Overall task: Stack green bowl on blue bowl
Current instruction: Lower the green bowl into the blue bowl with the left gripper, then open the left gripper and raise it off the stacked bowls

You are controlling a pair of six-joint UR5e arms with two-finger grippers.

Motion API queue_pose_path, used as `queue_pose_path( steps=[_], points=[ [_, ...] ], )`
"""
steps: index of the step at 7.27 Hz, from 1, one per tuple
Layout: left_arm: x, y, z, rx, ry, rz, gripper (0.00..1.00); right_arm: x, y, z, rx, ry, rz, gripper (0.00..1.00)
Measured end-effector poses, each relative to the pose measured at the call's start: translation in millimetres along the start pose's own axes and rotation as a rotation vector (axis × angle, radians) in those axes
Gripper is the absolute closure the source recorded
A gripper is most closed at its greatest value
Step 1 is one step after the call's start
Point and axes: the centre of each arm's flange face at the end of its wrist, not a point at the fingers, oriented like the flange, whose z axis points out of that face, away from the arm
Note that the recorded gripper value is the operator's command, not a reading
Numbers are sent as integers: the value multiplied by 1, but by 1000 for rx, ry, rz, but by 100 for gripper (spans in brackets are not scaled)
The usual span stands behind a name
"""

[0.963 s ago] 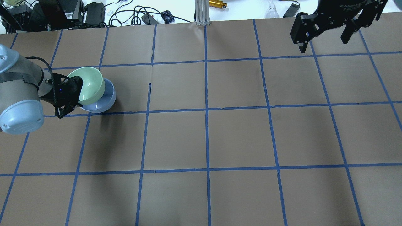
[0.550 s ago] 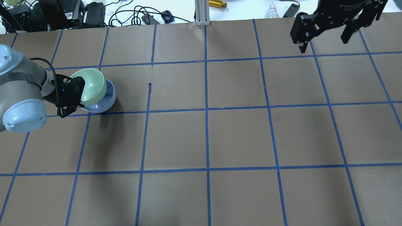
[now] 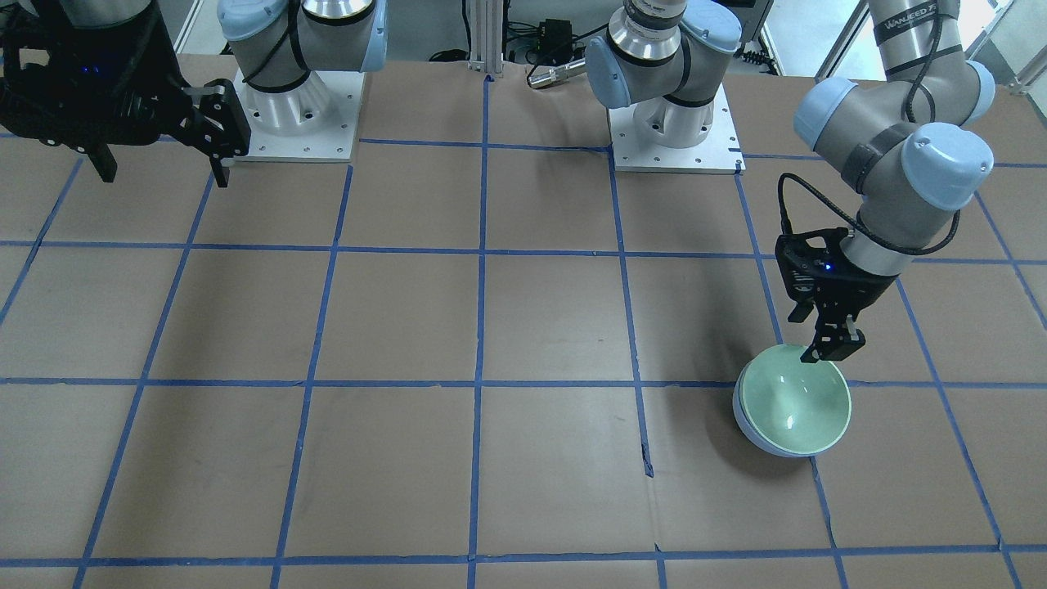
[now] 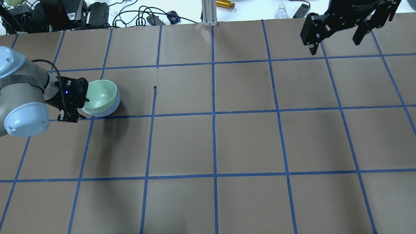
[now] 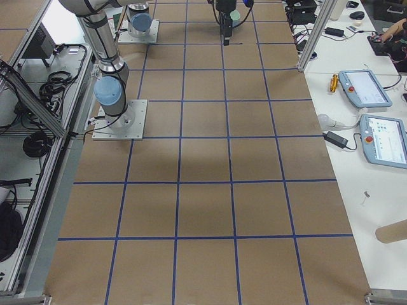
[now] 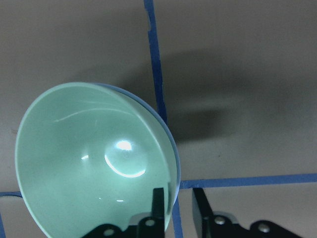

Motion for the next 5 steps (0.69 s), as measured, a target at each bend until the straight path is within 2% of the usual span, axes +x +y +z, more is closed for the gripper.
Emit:
queue_pose_path(
  steps=[2,3,5],
  points=[
    [-15,-11,-32,-8,-23,-61,0,0,0,0,0,0,0,0],
    [-25,-30,-58,-1,-14,-107,0,0,0,0,0,0,0,0],
    [-43,-77,-121,21,74,-257,0,0,0,0,0,0,0,0]
  ],
)
